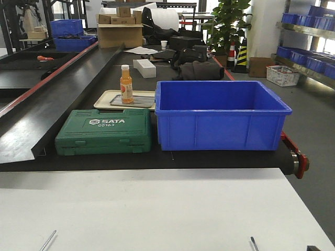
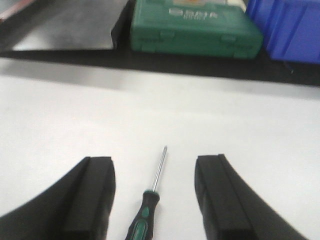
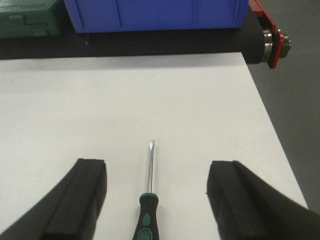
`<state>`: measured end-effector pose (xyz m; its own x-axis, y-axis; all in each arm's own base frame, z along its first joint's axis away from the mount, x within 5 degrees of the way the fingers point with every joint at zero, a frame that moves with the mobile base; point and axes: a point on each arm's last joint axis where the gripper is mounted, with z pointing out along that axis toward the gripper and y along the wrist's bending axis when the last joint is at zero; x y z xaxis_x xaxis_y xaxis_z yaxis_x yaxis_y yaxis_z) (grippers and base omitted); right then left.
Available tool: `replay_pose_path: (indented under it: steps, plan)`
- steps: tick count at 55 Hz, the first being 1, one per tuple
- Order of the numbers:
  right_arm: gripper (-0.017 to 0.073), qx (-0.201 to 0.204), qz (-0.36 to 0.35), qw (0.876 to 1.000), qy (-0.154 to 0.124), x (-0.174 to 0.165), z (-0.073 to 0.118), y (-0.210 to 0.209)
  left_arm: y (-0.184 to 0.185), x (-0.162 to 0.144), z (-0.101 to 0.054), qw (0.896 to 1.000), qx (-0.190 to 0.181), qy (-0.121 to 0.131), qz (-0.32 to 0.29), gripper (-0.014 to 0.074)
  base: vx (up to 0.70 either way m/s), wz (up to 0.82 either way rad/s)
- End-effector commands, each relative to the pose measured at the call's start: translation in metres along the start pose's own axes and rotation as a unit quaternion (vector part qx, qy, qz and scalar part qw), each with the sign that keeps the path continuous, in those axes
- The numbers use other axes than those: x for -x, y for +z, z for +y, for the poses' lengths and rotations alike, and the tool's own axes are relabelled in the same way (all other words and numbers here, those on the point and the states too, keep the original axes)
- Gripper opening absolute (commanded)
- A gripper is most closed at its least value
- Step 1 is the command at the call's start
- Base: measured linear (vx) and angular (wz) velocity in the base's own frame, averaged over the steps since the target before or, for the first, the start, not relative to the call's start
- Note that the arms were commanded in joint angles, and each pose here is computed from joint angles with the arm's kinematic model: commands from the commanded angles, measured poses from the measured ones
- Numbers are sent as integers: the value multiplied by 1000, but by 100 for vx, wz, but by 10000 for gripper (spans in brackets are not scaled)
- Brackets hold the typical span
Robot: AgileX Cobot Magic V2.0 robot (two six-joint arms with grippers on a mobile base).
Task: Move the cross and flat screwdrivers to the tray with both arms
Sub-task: 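Lower both grippers toward the green-handled screwdrivers lying on the table, then close both grippers on the screwdriver handles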
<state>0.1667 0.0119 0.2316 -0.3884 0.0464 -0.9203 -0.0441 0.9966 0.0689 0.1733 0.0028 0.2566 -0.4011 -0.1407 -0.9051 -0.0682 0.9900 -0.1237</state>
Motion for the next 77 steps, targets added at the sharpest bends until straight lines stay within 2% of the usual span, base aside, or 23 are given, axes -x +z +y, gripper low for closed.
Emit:
replay_pose_path:
  steps: [1, 10, 21, 27, 38, 46, 59, 65, 77]
  plan:
    - [562, 5, -52, 999, 1, 18, 1, 4, 17, 22, -3, 1000, 0, 13, 16, 491, 0, 0]
    - [562, 4, -40, 999, 1, 16, 1, 5, 59, 36, -7, 990, -1, 45, 132, 491, 0, 0]
    - [562, -1, 8, 1000, 2, 7, 0, 5, 113, 47, -9, 973, -9, 80, 215, 489, 0, 0]
    - [562, -4, 33, 999, 3, 2, 0, 5, 141, 45, -9, 959, -20, 117, 258, 489, 0, 0]
    - [562, -8, 52, 998, 26, -1, -1, 4, 180, 32, -8, 934, -37, 152, 322, 489, 0, 0]
    - [562, -9, 60, 997, 37, -3, -1, 4, 198, 22, -7, 925, -40, 156, 343, 489, 0, 0]
    - [562, -10, 69, 997, 37, -4, -1, 4, 217, -3, -1, 907, -40, 176, 380, 489, 0, 0]
    - [562, -10, 65, 997, 36, -4, -1, 4, 223, -14, 0, 899, -41, 176, 398, 489, 0, 0]
    - [562, -6, 25, 999, 43, 4, 0, 5, 233, -26, 3, 897, -40, 179, 403, 489, 0, 0]
